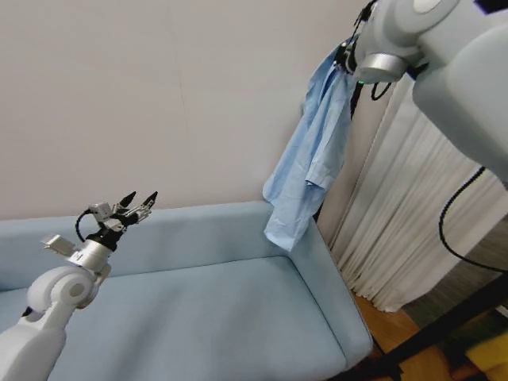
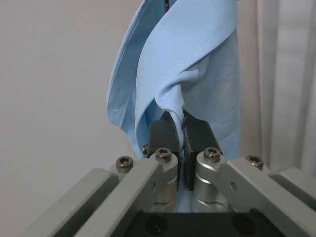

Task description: Pick up the clothes from the sofa and hang them on the clothes hanger.

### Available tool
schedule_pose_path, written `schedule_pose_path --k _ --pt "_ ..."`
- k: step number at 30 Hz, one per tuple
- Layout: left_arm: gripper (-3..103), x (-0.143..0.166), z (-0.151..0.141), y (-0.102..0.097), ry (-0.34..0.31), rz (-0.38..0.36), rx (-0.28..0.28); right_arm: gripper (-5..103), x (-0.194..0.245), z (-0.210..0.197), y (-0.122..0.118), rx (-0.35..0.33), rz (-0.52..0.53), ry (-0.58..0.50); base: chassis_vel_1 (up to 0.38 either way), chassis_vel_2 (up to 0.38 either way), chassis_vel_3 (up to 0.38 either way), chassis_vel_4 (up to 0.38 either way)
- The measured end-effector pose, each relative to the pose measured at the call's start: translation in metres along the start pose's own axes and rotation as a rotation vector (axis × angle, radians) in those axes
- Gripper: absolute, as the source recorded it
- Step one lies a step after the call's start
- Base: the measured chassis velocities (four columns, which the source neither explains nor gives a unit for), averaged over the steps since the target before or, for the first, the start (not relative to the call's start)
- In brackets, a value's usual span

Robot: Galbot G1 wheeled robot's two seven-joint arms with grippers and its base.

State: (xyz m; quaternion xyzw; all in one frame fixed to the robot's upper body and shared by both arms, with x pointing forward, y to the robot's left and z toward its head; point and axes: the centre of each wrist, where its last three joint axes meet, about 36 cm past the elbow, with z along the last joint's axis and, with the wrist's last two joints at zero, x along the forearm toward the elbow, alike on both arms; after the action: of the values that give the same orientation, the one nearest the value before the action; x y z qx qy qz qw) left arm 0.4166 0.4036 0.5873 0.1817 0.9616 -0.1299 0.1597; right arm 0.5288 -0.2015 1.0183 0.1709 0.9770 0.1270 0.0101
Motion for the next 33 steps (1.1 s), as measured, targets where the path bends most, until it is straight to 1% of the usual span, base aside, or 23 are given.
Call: schedule_pose_path --k 5,8,10,14,16,19,21,26,33 --pt "100 0.007 0.008 -0.001 0.016 -0.005 0.008 2 -0.020 -0.010 0.003 0.027 0.076 -0.018 0.000 0.000 0.000 0.000" --pt "100 0.012 0.013 -0.001 0.021 -0.010 0.010 2 -0.030 -0.022 0.008 0.023 0.115 -0.022 0.000 0.000 0.000 0.000" --pt "100 0.013 0.013 -0.001 0.023 -0.010 0.010 2 -0.032 -0.024 0.009 0.022 0.123 -0.023 0.000 0.000 0.000 0.000" --pt "100 0.015 0.015 0.000 0.022 -0.006 0.012 2 -0.049 -0.043 0.023 -0.014 0.178 -0.003 0.000 0.000 0.000 0.000" --pt "100 0.015 0.015 0.000 0.022 -0.006 0.012 2 -0.049 -0.043 0.023 -0.014 0.178 -0.003 0.000 0.000 0.000 0.000" --pt "100 0.014 0.014 -0.002 0.013 -0.002 0.017 2 -0.075 -0.042 0.030 -0.052 0.257 0.020 0.000 0.000 0.000 0.000" --pt "100 0.014 0.014 -0.003 0.012 -0.001 0.018 2 -0.080 -0.040 0.030 -0.057 0.273 0.023 0.000 0.000 0.000 0.000" --pt "100 0.015 0.016 -0.001 0.015 0.007 0.023 2 -0.108 -0.036 0.029 -0.077 0.360 0.024 0.000 0.000 0.000 0.000" --pt "100 0.016 0.018 0.001 0.016 0.014 0.026 2 -0.122 -0.044 0.032 -0.115 0.397 0.035 0.000 0.000 0.000 0.000"
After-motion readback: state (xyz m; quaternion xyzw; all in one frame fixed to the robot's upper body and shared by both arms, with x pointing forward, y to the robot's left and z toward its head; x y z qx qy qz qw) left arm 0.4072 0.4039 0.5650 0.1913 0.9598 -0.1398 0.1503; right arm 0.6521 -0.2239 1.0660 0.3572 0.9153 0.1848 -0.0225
